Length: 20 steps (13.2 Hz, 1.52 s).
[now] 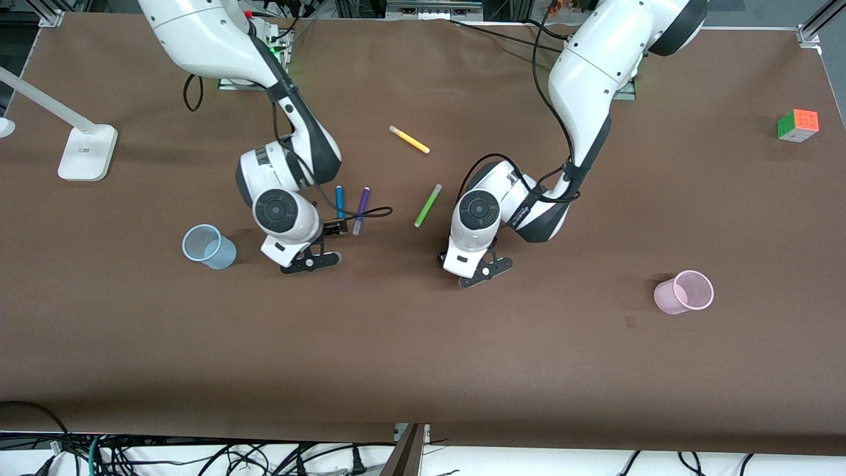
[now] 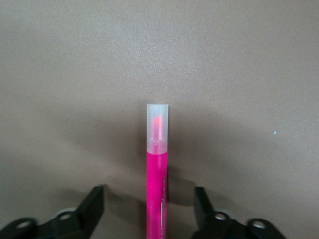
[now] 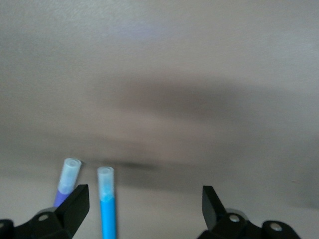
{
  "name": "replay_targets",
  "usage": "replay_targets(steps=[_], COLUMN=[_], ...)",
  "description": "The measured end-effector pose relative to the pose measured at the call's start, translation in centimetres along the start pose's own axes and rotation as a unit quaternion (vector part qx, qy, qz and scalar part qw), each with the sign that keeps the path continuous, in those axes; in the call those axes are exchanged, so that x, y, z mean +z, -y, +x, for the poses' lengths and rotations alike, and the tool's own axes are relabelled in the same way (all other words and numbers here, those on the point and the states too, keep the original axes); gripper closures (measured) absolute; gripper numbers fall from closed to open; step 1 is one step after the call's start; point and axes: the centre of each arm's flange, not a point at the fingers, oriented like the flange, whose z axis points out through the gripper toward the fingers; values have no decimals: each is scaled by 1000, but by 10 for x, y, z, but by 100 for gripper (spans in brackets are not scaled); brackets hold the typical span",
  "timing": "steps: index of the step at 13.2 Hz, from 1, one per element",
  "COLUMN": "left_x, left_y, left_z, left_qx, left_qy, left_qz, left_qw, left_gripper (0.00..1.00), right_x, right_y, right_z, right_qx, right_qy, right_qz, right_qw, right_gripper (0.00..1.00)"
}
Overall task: Place pink and blue markers in matching cups
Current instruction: 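Grasp the pink marker with the left gripper while the right gripper grasps the blue marker, then carry the pink marker to the pink cup while the right gripper carries blue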
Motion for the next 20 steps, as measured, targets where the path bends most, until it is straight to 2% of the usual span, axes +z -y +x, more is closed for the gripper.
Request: replay_targets(steps=[4,6,10,11,13,15,18,20], left_x=[-4,-6,-20,-31,-66,-123,-207,-250], left_y=[0,4,15,20,35,53,103,148], left_z=[7,17,42,52,75,97,134,168], left_qx=[-4,-13,-62,-79,-113,-143,-187,-213], left_qy=[-5,-6,20,32,62,93,168,213], left_qz=[-8,-10,-32,-32,-31,-40,-49,-65], left_qw=[1000,1000,997,996,991,985,967,951], left_gripper=[68,82,82,82,82,82,82,82], right_x=[20,25,35,36,37,37,37,37], right_y=[14,13,11,11,13,17,22,23], right_z=[-4,-7,-11,-12,-12,-13,-14,-14], right_qx=[12,13,13,13,11,8,5,4], right_qy=[0,4,6,5,5,3,-2,-4], right_qz=[-3,-4,-5,-5,-5,-4,-3,-2], right_qw=[1000,1000,1000,1000,1000,1000,1000,1000], right_gripper=[0,0,5,12,35,36,41,49])
